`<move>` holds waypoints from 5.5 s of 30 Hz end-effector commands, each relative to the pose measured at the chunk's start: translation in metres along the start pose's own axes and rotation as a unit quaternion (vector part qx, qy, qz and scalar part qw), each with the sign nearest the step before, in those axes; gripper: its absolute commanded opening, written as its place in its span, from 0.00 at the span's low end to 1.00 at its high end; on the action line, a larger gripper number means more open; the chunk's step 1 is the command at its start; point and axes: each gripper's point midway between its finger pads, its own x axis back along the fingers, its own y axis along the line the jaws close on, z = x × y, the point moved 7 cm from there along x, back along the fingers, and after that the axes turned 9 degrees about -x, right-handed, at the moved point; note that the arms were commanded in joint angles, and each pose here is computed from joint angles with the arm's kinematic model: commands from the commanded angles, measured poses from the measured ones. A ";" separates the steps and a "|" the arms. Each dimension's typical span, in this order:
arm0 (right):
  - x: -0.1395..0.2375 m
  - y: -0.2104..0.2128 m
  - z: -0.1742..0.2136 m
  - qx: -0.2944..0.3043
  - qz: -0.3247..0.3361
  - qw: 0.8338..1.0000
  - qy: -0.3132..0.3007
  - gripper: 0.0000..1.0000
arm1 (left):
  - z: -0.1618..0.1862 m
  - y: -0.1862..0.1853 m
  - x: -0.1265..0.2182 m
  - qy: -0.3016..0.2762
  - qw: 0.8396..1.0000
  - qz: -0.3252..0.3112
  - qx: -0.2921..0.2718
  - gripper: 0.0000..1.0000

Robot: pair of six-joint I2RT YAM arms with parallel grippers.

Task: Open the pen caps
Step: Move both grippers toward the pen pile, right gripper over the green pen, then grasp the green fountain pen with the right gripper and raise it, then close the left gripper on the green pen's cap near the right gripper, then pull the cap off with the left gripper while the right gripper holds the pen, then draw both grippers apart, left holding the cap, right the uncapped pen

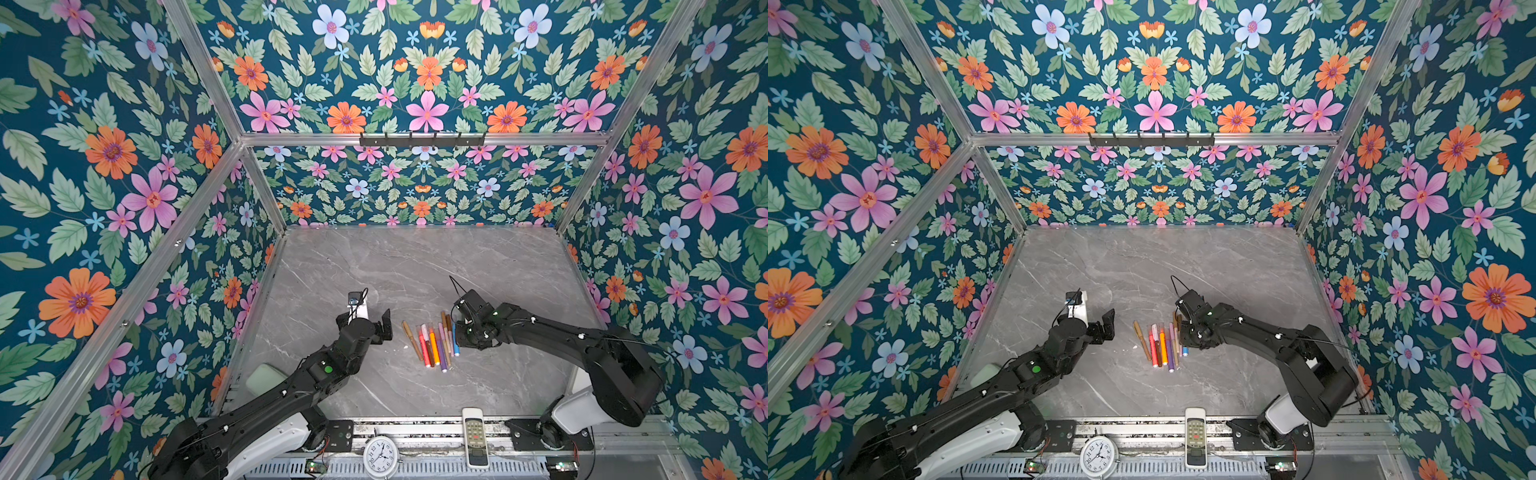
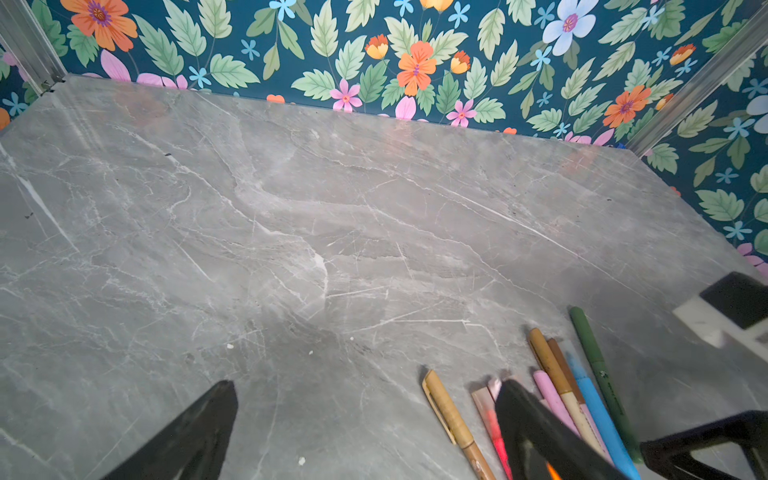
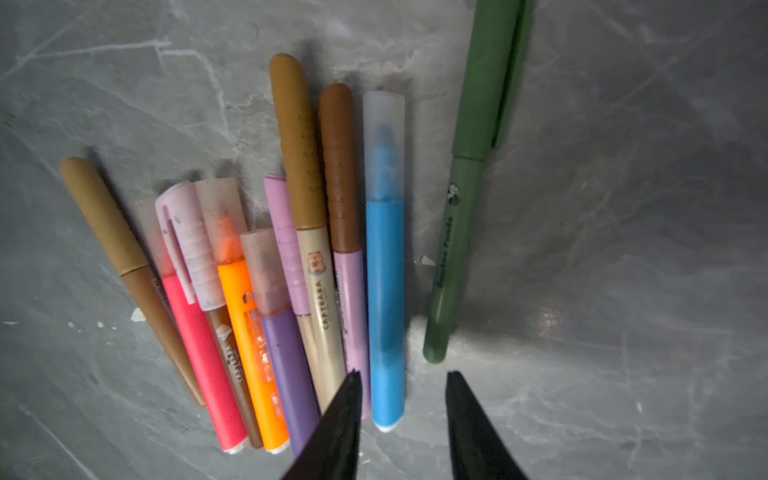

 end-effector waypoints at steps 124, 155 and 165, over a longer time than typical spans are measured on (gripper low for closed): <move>0.065 0.011 0.079 0.028 -0.336 0.941 0.022 0.00 | -0.120 -0.096 -0.143 0.045 0.905 0.363 0.216 0.00; -0.007 -0.057 -0.145 -0.028 0.070 0.997 -0.020 0.00 | 0.029 0.005 -0.219 0.331 0.943 0.041 -0.010 0.00; -0.036 -0.061 -0.154 -0.025 0.100 0.995 -0.009 0.13 | 0.036 0.003 -0.219 0.343 0.938 0.051 -0.004 0.18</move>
